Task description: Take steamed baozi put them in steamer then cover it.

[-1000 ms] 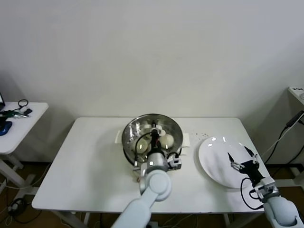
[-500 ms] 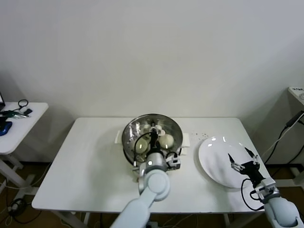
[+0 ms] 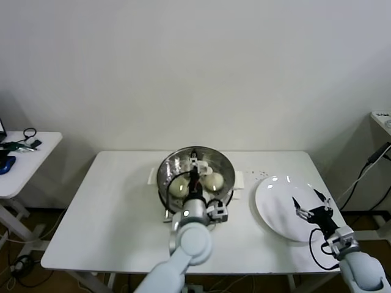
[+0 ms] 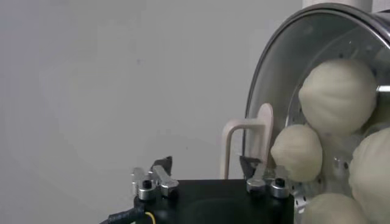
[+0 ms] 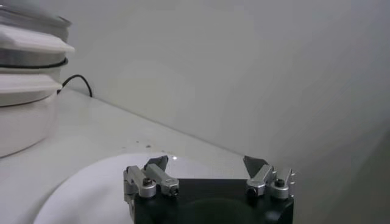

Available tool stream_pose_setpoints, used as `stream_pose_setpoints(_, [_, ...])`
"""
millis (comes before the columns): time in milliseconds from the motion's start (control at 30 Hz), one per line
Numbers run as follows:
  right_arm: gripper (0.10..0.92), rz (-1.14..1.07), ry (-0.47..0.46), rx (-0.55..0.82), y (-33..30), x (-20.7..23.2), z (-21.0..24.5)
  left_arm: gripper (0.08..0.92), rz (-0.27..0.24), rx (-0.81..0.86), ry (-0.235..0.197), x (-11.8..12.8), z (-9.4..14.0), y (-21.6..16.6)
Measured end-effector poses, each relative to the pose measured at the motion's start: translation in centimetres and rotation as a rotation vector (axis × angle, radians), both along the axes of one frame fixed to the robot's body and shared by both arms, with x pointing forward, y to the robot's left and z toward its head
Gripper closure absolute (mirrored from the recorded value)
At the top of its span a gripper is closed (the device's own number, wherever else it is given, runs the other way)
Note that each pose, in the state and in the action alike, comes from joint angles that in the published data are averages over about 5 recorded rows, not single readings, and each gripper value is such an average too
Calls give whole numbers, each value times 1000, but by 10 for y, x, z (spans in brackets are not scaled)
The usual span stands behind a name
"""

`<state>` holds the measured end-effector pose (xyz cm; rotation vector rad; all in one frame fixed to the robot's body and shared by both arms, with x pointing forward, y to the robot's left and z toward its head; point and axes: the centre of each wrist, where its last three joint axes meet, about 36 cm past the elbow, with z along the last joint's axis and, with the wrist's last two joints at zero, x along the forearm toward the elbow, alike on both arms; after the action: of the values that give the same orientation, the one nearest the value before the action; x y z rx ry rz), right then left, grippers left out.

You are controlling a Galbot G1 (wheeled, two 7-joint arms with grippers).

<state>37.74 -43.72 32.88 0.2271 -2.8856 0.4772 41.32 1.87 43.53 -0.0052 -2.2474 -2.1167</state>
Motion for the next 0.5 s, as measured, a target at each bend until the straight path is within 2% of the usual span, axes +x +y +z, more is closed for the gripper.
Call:
stream_pose_setpoints(167, [200, -2, 19, 5, 2, 1, 3, 185, -9, -25, 1, -11, 7, 11])
stream_pose_setpoints(500, [200, -1, 29, 21, 9, 1, 8, 177, -10, -85, 0, -37, 18, 46])
